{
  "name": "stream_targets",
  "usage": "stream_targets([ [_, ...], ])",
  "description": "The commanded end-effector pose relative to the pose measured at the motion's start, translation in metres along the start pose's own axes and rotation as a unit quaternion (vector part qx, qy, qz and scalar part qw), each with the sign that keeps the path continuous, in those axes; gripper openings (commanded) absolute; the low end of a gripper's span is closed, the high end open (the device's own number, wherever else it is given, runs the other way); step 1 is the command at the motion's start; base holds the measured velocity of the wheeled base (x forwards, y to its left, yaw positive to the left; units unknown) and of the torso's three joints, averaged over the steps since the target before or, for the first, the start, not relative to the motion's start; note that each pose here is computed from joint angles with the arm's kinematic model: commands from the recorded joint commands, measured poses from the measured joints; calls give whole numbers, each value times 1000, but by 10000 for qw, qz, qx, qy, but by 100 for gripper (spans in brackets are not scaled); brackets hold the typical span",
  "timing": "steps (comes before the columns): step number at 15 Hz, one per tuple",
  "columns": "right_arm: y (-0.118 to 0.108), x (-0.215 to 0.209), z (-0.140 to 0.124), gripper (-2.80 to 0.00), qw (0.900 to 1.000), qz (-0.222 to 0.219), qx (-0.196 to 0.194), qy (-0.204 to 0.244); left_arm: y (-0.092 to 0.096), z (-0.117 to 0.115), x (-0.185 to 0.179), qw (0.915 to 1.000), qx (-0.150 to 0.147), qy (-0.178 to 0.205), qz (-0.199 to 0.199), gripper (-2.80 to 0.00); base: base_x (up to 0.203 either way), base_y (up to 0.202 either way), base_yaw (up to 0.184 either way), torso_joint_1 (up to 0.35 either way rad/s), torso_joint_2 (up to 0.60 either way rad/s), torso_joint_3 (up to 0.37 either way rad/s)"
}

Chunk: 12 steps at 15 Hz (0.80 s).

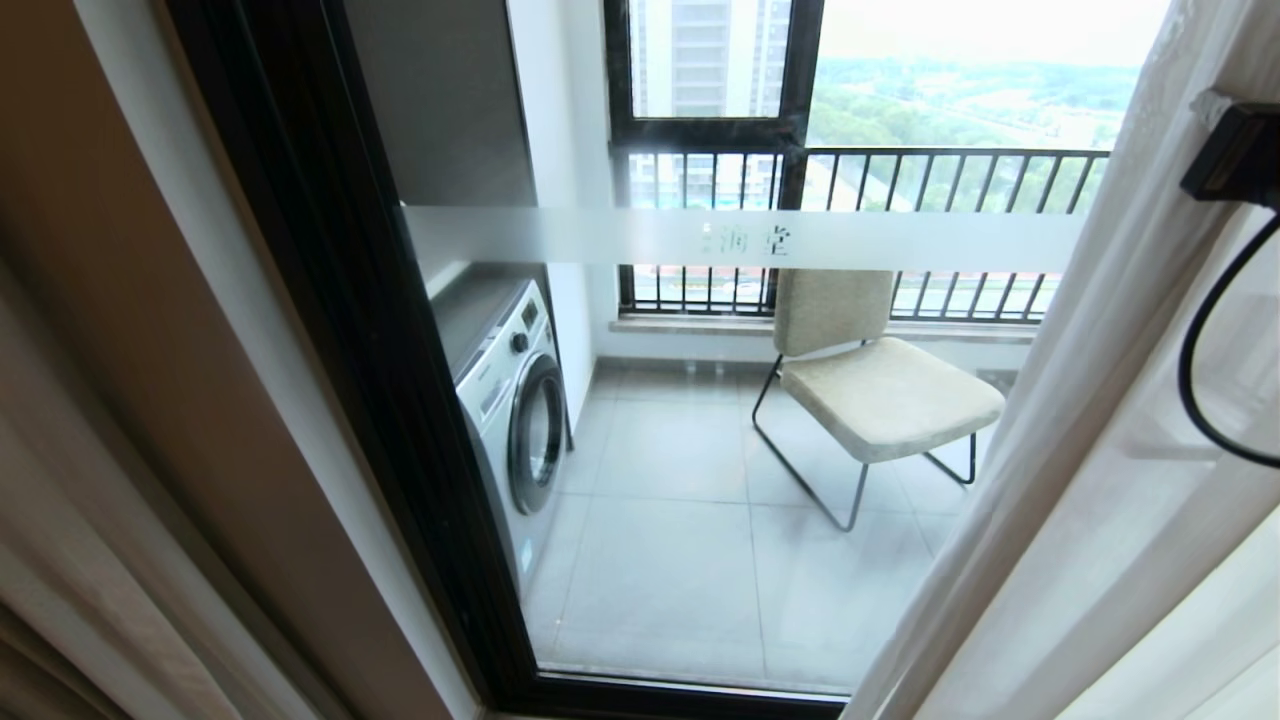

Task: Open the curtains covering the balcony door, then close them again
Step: Pull the inner curtains open on both sides

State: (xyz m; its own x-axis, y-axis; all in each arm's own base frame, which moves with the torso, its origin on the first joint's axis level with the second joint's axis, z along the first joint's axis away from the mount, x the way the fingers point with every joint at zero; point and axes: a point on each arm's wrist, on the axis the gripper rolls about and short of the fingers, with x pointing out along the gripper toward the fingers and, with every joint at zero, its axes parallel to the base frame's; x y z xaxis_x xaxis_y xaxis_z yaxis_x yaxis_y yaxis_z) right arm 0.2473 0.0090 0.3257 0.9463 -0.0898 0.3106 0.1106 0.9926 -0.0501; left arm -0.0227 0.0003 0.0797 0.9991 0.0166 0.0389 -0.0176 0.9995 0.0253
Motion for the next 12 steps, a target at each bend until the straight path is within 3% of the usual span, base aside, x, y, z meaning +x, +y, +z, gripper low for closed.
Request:
stream_targets([
  [1,0,-1,2,-280,10000,-4,8,-40,0,0,0,10000,8,-5,2,-280,0,0,0,0,0,0],
  [12,-2,-11,2,-280,9999,-109,6,-14,0,0,0,10000,1,-4,9,-280,0,0,0,0,0,0],
])
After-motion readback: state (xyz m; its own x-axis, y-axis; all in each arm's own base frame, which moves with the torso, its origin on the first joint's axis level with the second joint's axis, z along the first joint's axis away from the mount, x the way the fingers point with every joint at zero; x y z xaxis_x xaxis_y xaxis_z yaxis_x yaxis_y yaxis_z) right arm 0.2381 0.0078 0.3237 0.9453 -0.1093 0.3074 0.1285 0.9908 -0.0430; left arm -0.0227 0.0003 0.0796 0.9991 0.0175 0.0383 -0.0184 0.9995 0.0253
